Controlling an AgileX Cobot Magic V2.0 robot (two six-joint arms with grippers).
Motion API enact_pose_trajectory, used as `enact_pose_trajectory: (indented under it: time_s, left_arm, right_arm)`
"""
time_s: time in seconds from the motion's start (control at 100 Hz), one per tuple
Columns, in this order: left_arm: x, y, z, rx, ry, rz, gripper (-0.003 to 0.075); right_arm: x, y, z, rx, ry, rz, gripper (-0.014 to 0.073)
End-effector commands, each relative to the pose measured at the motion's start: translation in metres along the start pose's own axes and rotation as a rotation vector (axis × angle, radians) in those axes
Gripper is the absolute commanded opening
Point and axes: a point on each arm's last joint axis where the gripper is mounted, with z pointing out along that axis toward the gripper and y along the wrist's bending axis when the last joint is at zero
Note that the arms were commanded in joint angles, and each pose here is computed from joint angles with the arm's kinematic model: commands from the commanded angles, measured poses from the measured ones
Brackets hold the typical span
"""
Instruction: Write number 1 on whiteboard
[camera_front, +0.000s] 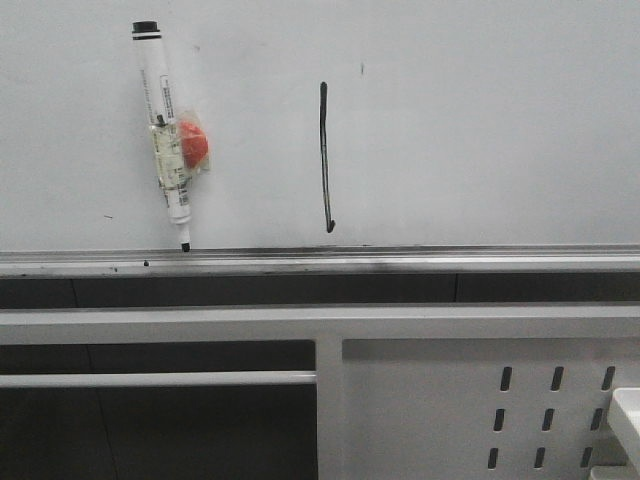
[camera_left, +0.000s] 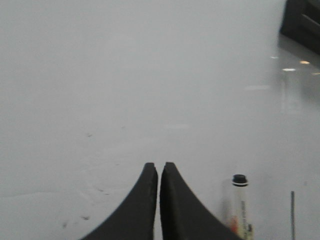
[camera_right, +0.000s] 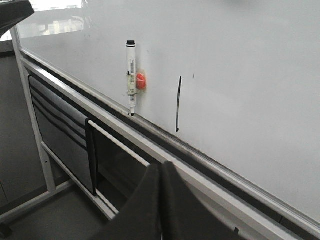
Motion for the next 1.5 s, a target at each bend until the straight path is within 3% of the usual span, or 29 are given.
enact_pose_trajectory:
  time_s: [0.0, 0.26, 0.44, 0.66, 0.83, 1.13, 1.49]
  left_arm:
    - [-0.013, 0.009, -0.004, -0.091, -0.106, 0.017, -0.0020]
    - [-0.006, 0.020, -0.033, -0.252, -0.097, 0.070, -0.0020]
    - [0.011, 0.020, -0.046, -0.320, 0.087, 0.087, -0.0020]
    - [0.040, 0.019, -0.051, -0.329, 0.426, 0.062, -0.0020]
    - [0.049, 0.017, -0.055, -0.323, 0.533, 0.043, -0.0020]
    - [0.050, 0.020, -0.059, -0.400, 0.523, -0.040, -0.0020]
    - [0.050, 0.020, -0.059, -0.400, 0.525, -0.035, -0.0020]
  right_arm:
    - [-0.013, -0.002, -0.005, 0.033, -0.100, -0.003, -0.0055]
    - [-0.013, -0.002, -0.005, 0.033, -0.100, -0.003, -0.0055]
    - [-0.013, -0.002, -0.005, 0.033, -0.100, -0.003, -0.0055]
    - [-0.013, -0.002, -0.005, 0.033, -0.100, -0.003, -0.0055]
    - [-0.013, -0.002, -0.005, 0.033, -0.100, -0.003, -0.0055]
    - [-0.013, -0.002, -0.005, 0.033, -0.100, -0.003, -0.0055]
    - [-0.013, -0.002, -0.005, 0.033, -0.100, -0.003, -0.0055]
